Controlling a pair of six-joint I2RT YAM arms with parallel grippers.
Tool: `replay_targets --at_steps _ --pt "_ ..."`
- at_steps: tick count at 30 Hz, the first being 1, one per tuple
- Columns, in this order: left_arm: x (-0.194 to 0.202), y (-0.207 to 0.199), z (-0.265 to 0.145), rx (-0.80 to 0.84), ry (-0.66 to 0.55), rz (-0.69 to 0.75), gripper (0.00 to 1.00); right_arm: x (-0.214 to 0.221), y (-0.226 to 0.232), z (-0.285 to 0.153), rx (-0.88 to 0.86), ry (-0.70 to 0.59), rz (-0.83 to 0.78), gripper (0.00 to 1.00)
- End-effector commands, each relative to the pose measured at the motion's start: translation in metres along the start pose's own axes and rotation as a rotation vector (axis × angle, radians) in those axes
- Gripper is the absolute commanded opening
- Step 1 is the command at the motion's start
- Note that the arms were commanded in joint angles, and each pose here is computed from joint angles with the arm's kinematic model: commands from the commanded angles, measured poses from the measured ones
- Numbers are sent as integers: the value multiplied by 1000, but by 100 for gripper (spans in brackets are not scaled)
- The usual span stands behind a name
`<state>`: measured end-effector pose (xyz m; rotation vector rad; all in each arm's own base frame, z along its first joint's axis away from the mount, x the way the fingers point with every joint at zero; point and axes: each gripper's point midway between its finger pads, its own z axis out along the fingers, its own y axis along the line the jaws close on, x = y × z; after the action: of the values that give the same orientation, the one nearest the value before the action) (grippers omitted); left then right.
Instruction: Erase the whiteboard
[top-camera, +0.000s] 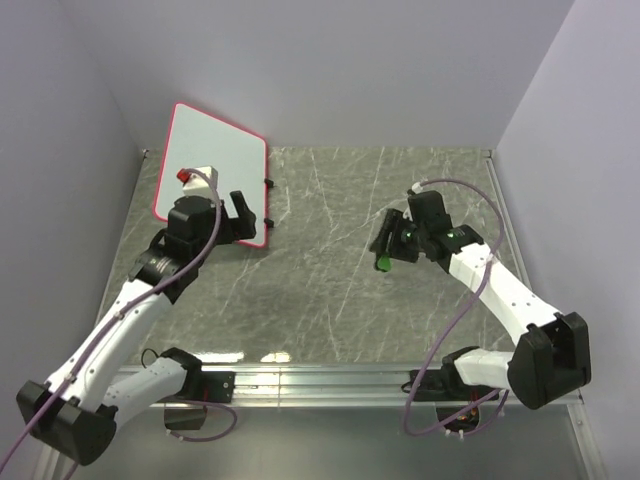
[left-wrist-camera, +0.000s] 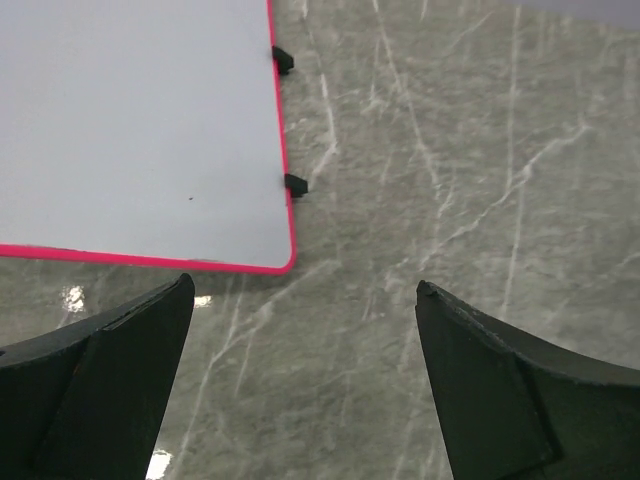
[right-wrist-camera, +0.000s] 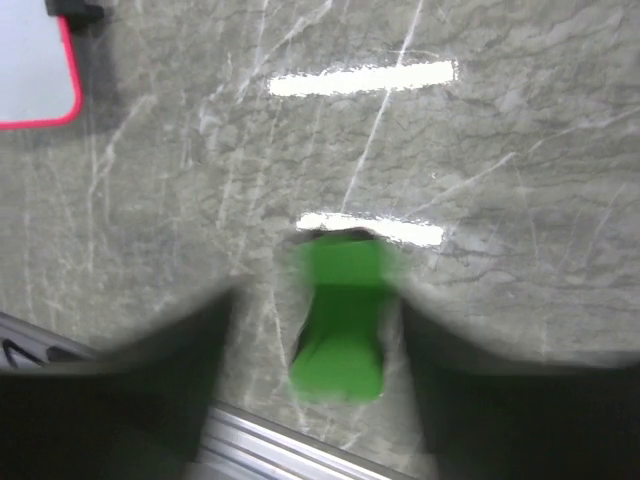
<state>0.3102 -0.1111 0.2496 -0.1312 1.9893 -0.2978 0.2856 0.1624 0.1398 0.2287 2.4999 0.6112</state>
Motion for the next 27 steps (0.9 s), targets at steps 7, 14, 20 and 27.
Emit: replay_targets --at_steps 7,14,20,27 --pt "13 1 -14 -1 38 -12 99 -11 2 -14 -11 -68 -19 100" --pt "9 2 -22 8 21 -1 99 -21 17 -51 -81 -156 -32 100" --pt "3 0 -35 39 -23 -7 99 -53 56 -136 -253 -410 -53 100" --pt "4 0 -36 38 -6 16 98 -67 47 -204 -267 -666 22 100"
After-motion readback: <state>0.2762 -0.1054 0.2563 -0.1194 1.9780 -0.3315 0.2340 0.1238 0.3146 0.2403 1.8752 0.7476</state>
